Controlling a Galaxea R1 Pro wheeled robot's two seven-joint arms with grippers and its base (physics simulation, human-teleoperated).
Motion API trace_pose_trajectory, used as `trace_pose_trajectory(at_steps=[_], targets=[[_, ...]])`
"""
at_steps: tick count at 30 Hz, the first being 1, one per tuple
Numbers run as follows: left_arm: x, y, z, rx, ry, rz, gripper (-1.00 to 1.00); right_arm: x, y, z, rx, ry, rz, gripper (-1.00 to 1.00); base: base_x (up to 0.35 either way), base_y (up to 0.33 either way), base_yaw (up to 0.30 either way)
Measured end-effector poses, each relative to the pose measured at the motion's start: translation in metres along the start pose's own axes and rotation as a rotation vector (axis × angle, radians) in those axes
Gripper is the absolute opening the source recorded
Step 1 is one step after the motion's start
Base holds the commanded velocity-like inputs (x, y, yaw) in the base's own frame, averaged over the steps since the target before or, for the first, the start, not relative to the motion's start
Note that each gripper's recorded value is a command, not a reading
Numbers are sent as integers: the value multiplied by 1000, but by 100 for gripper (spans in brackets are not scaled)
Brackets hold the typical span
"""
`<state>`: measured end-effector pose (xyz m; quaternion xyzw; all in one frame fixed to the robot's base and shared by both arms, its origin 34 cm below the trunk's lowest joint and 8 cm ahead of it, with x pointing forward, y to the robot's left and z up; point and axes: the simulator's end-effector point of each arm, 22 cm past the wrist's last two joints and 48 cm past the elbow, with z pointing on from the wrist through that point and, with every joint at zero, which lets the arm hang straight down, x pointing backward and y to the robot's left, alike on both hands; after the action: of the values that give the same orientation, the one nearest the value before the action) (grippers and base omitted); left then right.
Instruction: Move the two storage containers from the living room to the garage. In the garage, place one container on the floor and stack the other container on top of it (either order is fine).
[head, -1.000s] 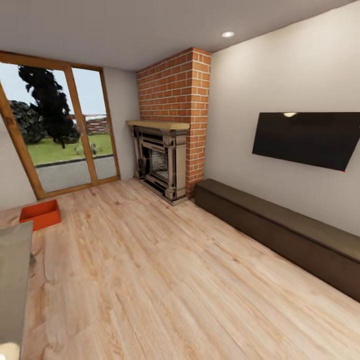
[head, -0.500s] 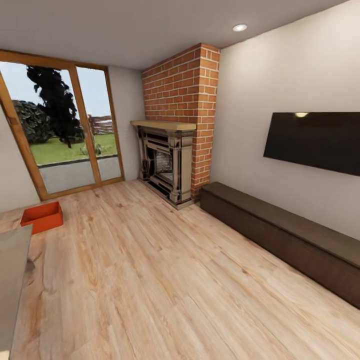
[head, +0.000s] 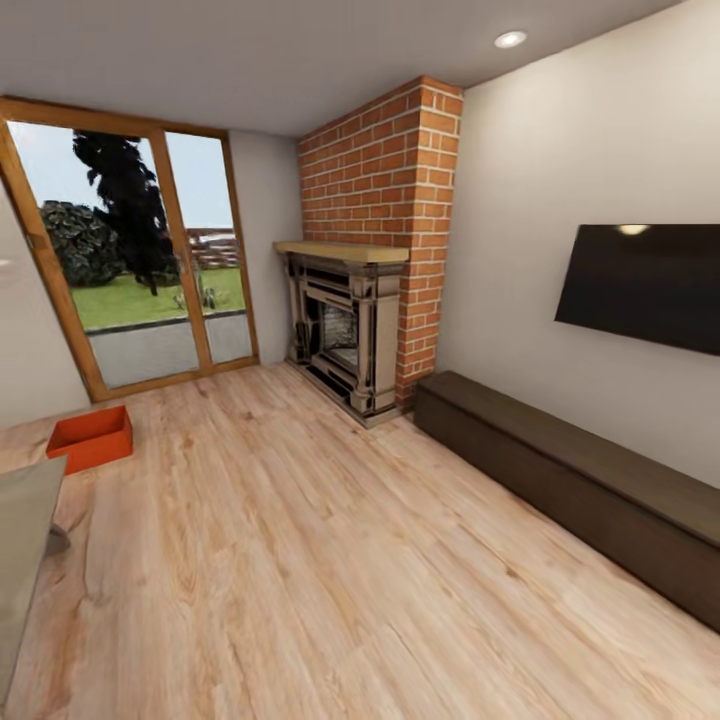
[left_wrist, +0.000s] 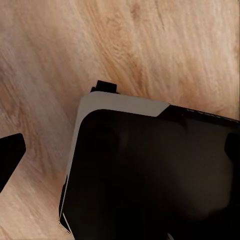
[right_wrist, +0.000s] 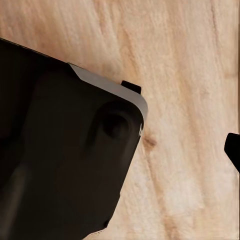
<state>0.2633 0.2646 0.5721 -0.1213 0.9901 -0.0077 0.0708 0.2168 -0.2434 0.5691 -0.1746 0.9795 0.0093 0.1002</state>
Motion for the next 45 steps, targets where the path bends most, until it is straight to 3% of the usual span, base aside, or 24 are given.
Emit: trace_pose_trajectory(at_steps=[13,45], targets=[[0,0,0,0,0,0,100,0,0,0,1,0,1,100,333,0,263],[0,-1,0,2,0,0,100,0,-1,0,2,0,4,100,333,0,57]])
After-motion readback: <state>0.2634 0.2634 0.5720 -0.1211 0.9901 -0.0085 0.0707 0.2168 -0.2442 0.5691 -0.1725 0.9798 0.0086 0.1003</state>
